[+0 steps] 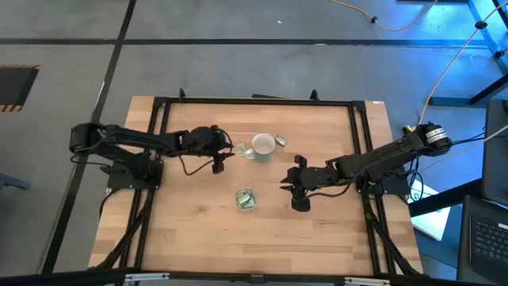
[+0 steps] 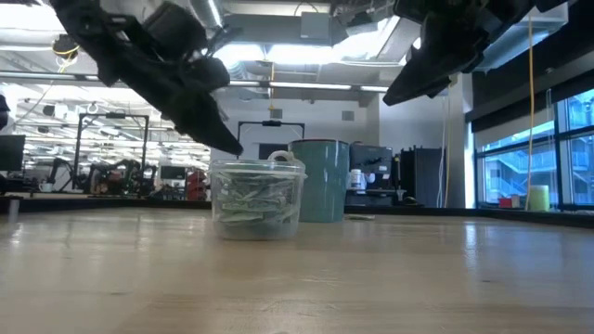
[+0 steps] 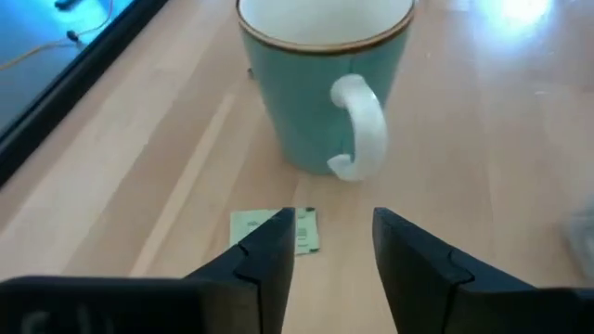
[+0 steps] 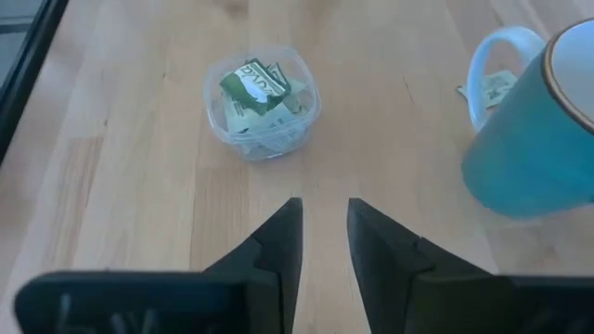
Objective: Pick and place Stevia / Truvia into bins
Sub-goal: Put the white stevia packet into the transparent bin
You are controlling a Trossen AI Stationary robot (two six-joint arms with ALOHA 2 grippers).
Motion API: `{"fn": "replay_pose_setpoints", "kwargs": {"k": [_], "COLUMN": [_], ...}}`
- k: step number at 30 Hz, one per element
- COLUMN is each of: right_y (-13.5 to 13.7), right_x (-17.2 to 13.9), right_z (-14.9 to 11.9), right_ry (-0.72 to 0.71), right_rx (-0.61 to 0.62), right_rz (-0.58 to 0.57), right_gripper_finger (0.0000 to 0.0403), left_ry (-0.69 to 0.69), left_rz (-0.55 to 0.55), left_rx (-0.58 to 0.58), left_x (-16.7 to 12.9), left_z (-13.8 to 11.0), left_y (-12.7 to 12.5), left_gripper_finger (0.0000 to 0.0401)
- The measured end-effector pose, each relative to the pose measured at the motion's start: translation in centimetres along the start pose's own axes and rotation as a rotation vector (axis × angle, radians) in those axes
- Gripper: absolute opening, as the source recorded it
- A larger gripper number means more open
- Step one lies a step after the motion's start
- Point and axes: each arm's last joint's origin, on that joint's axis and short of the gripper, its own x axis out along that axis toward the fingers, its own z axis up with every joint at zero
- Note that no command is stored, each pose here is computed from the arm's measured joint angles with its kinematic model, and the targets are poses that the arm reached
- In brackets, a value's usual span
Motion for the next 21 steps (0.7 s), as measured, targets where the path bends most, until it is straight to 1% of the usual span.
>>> {"fn": "replay_pose_setpoints", "kwargs": {"k": [6, 10, 16, 21], "right_y": [0.0, 0.0, 0.0, 0.0], "right_x": [0.0, 0.0, 0.0, 0.0], "right_z": [0.0, -0.1, -0.2, -0.2], "right_ry": [0.002, 0.014, 0.017, 0.017], "right_rx": [-0.009, -0.002, -0.003, -0.004], "right_rz": [-0.001, -0.004, -0.005, -0.004], "right_gripper_finger": [0.0092, 0.0092, 0.0092, 0.0092], "left_ry": [0.018, 0.030, 0.045, 0.092], "left_rz": [0.020, 0.007, 0.021, 0.018], "left_rx": [-0.008, -0.021, -0.039, -0.043], "left_x": [2.7, 4.3, 6.3, 7.9], "left_z": [-1.1, -2.1, -3.6, -4.4], "left_y": [0.8, 1.3, 2.0, 2.1], "left_gripper_finger": [0.0132, 0.0127, 0.0129, 0.0126]}}
